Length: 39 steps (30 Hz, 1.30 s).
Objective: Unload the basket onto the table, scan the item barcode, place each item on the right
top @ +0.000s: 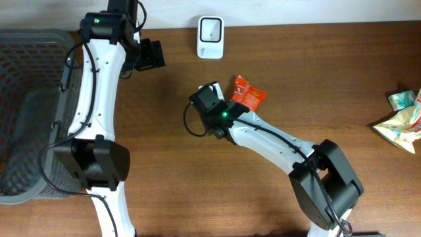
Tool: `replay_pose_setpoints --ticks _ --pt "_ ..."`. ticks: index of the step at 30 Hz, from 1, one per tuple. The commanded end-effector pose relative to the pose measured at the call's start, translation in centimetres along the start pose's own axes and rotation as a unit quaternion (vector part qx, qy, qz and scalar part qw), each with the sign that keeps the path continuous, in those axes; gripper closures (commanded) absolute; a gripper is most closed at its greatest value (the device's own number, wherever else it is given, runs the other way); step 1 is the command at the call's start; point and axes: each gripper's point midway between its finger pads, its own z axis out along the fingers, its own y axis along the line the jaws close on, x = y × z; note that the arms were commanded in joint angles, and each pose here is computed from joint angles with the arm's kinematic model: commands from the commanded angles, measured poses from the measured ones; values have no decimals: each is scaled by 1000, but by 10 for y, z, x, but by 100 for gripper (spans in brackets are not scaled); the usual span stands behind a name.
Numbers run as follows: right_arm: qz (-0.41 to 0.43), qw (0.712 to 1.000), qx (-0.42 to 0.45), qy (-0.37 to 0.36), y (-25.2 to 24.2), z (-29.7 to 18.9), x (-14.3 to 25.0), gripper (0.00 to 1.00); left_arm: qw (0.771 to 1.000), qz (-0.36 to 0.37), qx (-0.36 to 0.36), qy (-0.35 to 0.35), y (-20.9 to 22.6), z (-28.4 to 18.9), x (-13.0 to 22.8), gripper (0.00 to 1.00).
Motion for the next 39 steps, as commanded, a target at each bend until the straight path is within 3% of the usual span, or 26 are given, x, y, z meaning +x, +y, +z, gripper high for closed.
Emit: replay_pose_setpoints --ticks 1,2,3,7,8,10,12,17,20,21,23,26,29,30,34,36,39 --pt "24 995 -98 14 34 -3 1 60 1000 2 3 4 -1 2 1 1" --pt "29 995 -94 10 29 -4 -3 42 1000 2 3 4 -1 2 1 1" --pt "47 995 -86 8 10 -9 -11 37 1000 2 3 4 -1 2 1 1" --pt "152 987 -39 38 -103 -16 -23 36 1000 2 3 4 -1 2 1 1" --pt "187 979 -43 66 -131 -10 -10 37 1000 2 3 4 -1 2 1 1" --pt "240 961 -83 108 -152 3 14 64 1000 2 3 4 -1 2 1 1" --pt "257 944 -152 140 -132 17 29 76 1000 2 3 4 -1 2 1 1" --pt "276 924 -156 215 -84 46 67 76 1000 2 3 4 -1 2 1 1" --pt "273 914 -228 197 -40 43 47 76 1000 2 3 4 -1 2 1 1" --pt "255 909 -280 172 -14 37 30 73 1000 2 3 4 -1 2 1 1" --pt "233 913 -301 144 4 33 14 60 1000 2 3 4 -1 2 1 1" --pt "203 920 -311 129 -6 16 -6 59 1000 2 3 4 -1 2 1 1" --pt "219 939 -227 136 -68 4 -15 53 1000 2 3 4 -1 2 1 1" --pt "244 946 -163 136 -115 8 -13 44 1000 2 3 4 -1 2 1 1" --pt "286 945 -89 132 -205 22 9 6 1000 2 3 4 -1 2 1 1" --pt "316 935 -78 143 -231 33 25 1 1000 2 3 4 -1 2 1 1" --pt "293 936 -120 150 -215 48 29 1 1000 2 3 4 -1 2 1 1"
